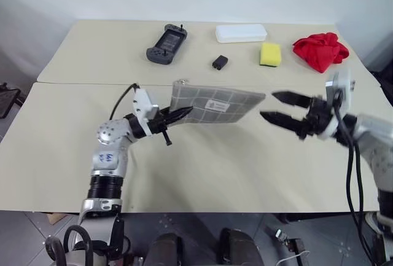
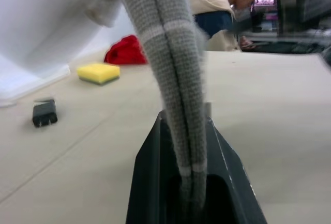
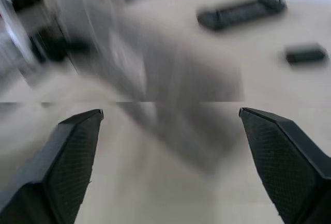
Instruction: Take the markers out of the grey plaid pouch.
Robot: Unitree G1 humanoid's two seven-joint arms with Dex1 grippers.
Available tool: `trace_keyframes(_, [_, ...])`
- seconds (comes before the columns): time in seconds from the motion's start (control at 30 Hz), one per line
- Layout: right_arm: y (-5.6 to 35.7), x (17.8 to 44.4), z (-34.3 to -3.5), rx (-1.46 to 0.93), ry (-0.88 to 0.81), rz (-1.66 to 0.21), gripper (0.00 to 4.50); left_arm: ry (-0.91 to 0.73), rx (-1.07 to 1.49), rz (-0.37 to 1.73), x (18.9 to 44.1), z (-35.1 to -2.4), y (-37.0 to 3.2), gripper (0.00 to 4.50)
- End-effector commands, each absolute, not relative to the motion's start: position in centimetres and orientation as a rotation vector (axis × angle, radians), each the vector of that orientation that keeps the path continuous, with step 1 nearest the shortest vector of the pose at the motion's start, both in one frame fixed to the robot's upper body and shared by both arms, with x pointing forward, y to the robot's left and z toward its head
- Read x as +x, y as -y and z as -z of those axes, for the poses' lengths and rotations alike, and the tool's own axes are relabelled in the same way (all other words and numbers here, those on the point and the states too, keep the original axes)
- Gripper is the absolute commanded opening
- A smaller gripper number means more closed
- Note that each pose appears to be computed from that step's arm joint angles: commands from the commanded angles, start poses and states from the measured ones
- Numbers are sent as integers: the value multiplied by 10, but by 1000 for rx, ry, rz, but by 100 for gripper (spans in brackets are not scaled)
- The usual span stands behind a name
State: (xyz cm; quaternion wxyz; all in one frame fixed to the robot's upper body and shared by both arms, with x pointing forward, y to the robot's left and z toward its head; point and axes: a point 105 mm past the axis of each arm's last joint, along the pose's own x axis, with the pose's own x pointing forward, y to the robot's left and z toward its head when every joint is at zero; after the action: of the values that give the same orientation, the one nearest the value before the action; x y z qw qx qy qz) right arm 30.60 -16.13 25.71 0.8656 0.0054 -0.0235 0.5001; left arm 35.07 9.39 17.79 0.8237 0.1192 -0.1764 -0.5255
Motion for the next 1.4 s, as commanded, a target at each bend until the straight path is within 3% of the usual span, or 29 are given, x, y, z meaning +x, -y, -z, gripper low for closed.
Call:
trace_keyframes(0.03, [139,302,-257,68,-71,-1104,447,453,480,1089,354,-173,-88,0])
trace_keyframes(0.27, [99,317,-239,237,-351,-1075,447,566,661,1102,348,-159,-63,0])
trace_keyframes(0.43, [93,320,-248,297,-408,-1099,447,632,788,1108,339,-154,-61,0])
trace_keyframes(0.53, [93,316,-256,258,-384,-1135,447,673,863,1131,332,-152,-62,0])
trace_keyframes(0.67, [112,273,-294,156,-240,-1384,447,746,766,1022,337,-181,-67,0])
trace_keyframes(0.8, [127,277,-303,149,-212,-1376,447,789,752,974,339,-193,-66,0])
trace_keyframes(0.9, [131,298,-300,152,-212,-1278,447,783,753,1011,339,-187,-55,0])
trace_keyframes(1.03, [120,322,-273,161,-324,-1164,447,794,755,1062,334,-174,-38,0])
trace_keyframes(1.4, [94,313,-248,300,-516,-1234,447,733,715,1093,332,-157,-40,0])
